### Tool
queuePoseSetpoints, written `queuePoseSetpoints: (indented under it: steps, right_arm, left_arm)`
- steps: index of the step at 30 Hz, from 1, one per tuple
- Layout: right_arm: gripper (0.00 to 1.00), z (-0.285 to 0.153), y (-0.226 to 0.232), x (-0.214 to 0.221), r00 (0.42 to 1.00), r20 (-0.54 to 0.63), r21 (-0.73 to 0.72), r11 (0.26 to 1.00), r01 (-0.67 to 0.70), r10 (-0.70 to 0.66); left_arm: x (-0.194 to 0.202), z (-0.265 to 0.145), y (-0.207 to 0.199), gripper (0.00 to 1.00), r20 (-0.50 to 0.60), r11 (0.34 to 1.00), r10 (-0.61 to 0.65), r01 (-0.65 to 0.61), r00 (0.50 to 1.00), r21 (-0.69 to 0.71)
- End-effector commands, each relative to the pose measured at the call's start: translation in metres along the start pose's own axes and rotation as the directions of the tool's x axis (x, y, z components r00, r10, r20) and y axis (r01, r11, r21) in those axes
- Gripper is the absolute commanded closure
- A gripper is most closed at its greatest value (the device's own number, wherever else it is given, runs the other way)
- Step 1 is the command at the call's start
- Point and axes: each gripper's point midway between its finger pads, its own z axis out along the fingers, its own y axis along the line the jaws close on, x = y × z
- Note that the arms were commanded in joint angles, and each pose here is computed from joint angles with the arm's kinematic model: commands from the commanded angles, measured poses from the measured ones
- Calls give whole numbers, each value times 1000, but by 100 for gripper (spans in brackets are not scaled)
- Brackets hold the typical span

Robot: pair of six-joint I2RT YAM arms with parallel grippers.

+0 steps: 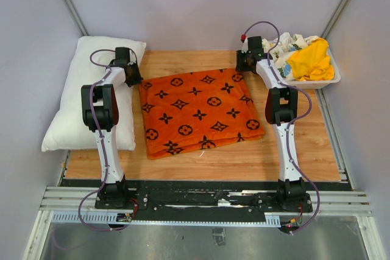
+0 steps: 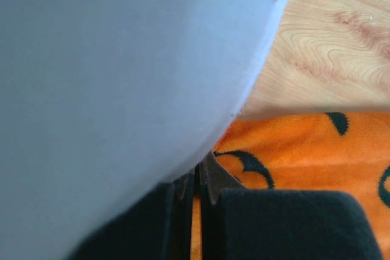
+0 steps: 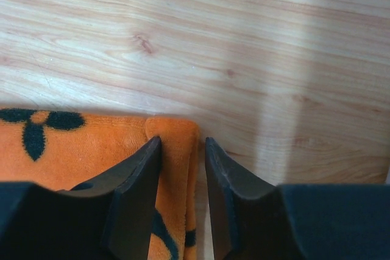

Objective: Remove the pillowcase from the pillow
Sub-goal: Fold the pillowcase at the center of the board.

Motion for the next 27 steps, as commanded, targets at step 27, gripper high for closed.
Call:
queuePoseSetpoints:
  steps: [27]
  right_arm:
    - [99,-112,-22,-128,947,297,-173,982,-71,121]
  left_arm:
    - [-101,-39,-39,100,235,993,76,-95,969,70]
